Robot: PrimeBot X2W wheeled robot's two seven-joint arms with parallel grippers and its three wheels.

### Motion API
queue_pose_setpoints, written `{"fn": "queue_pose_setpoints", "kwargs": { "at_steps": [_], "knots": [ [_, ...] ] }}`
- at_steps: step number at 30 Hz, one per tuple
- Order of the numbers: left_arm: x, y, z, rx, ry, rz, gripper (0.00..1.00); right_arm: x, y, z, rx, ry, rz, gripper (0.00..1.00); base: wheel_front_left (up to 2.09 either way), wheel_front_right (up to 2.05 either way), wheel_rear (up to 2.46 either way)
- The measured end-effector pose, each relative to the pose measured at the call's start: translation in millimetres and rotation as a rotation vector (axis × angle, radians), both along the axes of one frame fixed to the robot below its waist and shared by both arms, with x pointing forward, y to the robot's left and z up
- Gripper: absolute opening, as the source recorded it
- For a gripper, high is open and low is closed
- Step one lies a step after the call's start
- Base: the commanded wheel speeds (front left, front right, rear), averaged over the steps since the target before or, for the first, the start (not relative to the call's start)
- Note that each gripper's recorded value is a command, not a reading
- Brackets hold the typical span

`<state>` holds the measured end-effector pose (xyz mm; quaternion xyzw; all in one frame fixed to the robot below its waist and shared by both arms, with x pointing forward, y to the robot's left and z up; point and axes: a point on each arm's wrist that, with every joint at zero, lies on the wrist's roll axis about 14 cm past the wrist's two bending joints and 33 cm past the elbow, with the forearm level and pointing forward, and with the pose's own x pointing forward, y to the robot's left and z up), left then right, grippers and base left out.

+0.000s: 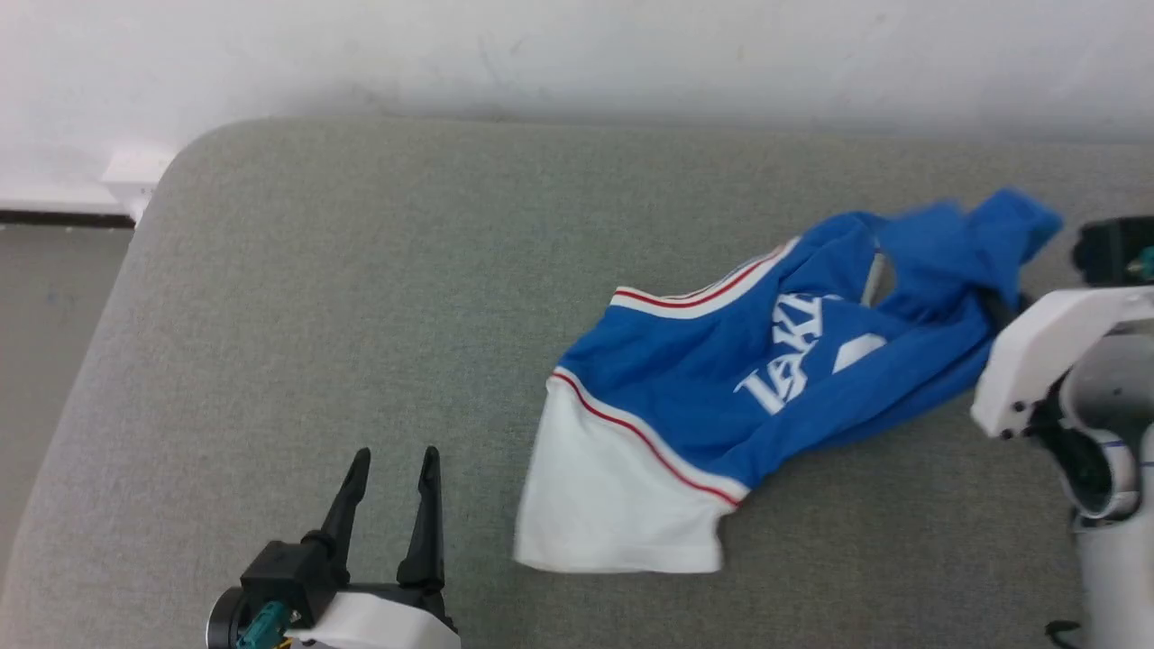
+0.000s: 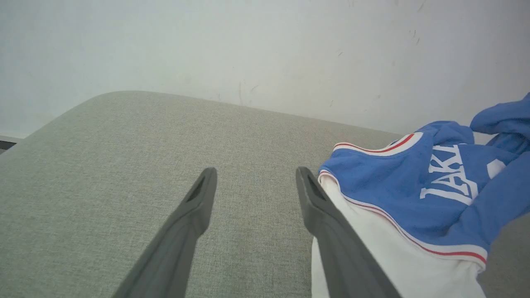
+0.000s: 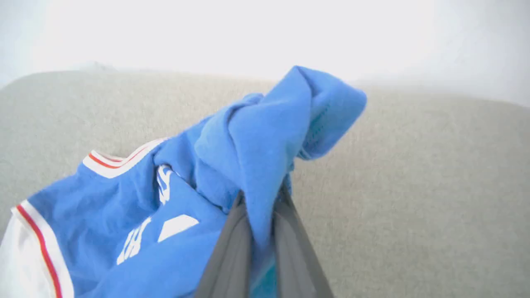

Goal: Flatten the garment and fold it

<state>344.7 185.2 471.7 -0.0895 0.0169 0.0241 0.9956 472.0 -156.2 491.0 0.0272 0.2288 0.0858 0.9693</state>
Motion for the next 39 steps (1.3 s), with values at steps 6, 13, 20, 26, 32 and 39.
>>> {"fn": "queue_pose_setpoints", "kwargs": {
  "at_steps": [6, 13, 20, 26, 32, 39],
  "knots": [
    [-4, -9, 6, -0.006, -0.022, -0.026, 1.0, -25, -32, 52, -0.007, -0.139, -0.082, 0.0, 0.0, 0.0, 0.0],
    [-6, -17, 7, -0.01, -0.026, -0.054, 1.0, -125, -87, -12, 0.015, 0.086, -0.265, 0.0, 0.0, 0.0, 0.0],
    [-4, -23, 0, -0.01, -0.003, -0.076, 1.0, -209, -108, -90, 0.065, 0.341, -0.365, 0.0, 0.0, 0.0, 0.0],
    [-4, -29, 4, -0.008, -0.014, -0.1, 1.0, -206, -99, -102, 0.085, 0.289, -0.363, 1.0, 0.0, 0.0, 0.0],
    [-7, -28, 9, 0.003, -0.029, -0.1, 1.0, -163, -89, -57, 0.113, 0.059, -0.329, 1.0, 0.0, 0.0, 0.0],
    [-10, -28, 10, -0.002, -0.029, -0.092, 1.0, -115, -71, 13, 0.104, -0.165, -0.25, 1.0, 0.0, 0.0, 0.0]
  ]
}}
